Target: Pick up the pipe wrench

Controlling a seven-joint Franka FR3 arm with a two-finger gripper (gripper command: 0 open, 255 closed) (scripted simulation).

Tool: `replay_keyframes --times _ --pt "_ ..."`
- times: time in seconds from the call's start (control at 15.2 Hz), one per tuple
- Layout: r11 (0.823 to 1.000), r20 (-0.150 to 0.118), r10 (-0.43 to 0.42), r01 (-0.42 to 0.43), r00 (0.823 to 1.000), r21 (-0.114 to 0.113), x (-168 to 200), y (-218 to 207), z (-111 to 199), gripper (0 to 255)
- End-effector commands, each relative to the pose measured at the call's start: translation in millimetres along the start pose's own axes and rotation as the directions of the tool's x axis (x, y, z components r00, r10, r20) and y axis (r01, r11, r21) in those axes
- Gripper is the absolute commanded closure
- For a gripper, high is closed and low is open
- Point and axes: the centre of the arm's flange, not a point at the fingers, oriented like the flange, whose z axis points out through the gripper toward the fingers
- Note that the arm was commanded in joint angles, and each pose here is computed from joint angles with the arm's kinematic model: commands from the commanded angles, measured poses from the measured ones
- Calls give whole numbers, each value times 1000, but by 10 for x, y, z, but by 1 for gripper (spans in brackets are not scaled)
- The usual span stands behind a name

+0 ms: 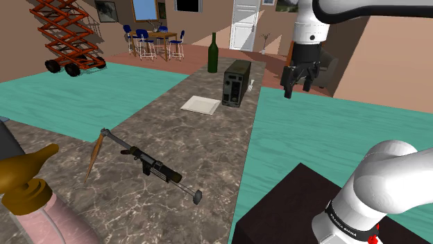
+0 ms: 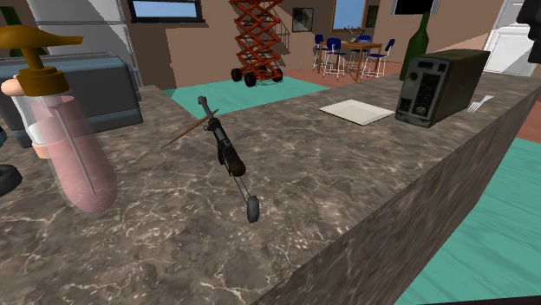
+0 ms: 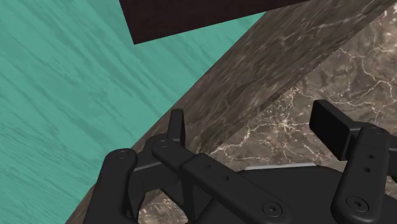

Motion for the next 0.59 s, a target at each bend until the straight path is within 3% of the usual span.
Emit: replay_keyframes --times 0.0,0.53 --pt "1000 0 0 0 1000 0 0 0 0 0" --pt "994 -5 -110 110 994 6 423 -928 218 0"
